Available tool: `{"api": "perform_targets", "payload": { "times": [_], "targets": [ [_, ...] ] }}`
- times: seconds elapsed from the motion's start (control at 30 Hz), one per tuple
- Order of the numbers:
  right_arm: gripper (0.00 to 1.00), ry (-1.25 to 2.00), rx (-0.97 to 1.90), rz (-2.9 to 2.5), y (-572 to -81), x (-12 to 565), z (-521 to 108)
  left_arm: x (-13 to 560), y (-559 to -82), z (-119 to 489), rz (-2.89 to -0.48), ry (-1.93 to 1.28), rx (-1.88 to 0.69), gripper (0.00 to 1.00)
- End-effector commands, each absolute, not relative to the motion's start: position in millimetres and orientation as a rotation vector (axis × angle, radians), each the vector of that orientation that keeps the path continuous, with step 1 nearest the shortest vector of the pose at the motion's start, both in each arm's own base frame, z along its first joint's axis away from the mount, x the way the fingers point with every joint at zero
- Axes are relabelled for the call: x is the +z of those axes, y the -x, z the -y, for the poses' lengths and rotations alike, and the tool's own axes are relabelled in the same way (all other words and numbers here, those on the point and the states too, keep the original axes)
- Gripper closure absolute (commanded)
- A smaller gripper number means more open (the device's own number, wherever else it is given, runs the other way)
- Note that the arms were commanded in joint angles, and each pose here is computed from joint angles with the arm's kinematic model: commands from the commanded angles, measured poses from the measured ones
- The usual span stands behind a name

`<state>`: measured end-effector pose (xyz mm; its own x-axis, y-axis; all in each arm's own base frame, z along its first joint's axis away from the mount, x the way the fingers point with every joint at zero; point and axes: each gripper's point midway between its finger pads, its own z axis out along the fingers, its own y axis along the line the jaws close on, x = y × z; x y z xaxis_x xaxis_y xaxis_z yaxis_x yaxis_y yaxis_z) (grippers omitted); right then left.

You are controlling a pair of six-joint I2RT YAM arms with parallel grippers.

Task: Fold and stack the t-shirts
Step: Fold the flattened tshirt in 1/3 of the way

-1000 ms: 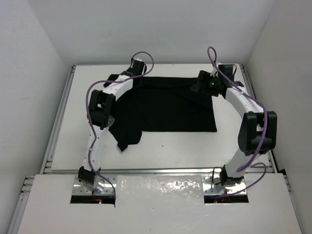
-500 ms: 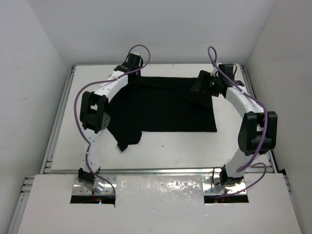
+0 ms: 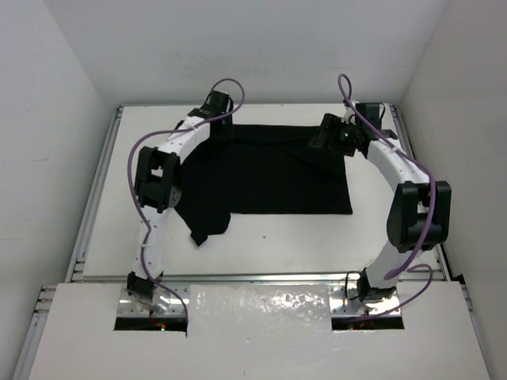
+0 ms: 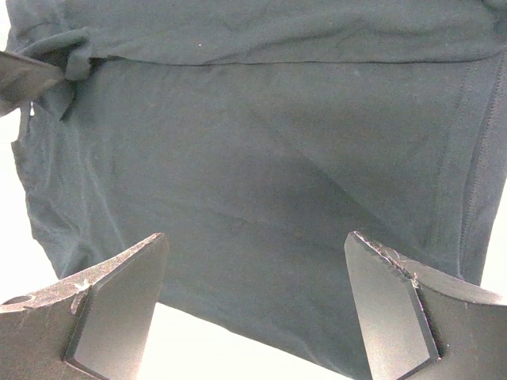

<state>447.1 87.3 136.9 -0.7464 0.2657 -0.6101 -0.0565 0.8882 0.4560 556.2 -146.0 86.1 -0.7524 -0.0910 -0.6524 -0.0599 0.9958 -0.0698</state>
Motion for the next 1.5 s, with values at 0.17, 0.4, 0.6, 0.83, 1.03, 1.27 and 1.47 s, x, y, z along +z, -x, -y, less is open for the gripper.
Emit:
{"api": "perform_targets", "payload": {
  "times": [0.17,0.4,0.6,0.83,1.03,1.27,1.47],
  "targets": [
    [0.09,-0.101,0.639,-2.288,-448.8,155.0,-98.0,68.7,-595.1,135.0,-2.387,0.055,0.009,0.56],
    [0.09,-0.071,0.656,-2.296,-446.0,153.2,-106.7,67.2,-606.9,130.0,-2.327,-0.007,0.035,0.51],
    [0.08,-0.060,0.660,-2.308,-446.5,148.6,-112.1,49.6,-606.8,130.8,-2.357,-0.012,0.026,0.55],
    [0.08,-0.056,0.643,-2.305,-446.9,150.8,-110.6,41.8,-604.9,132.1,-2.385,0.001,0.007,0.79],
    [0.08,-0.057,0.639,-2.305,-447.2,152.7,-111.1,80.8,-601.2,125.7,-2.335,0.034,0.021,0.92],
    [0.08,-0.061,0.648,-2.323,-446.5,146.1,-114.6,136.2,-572.7,124.9,-2.274,0.096,-0.034,0.90],
    [0.08,-0.057,0.658,-2.334,-442.2,141.3,-118.3,112.8,-537.4,137.9,-2.356,0.105,-0.127,0.91]
  ]
}}
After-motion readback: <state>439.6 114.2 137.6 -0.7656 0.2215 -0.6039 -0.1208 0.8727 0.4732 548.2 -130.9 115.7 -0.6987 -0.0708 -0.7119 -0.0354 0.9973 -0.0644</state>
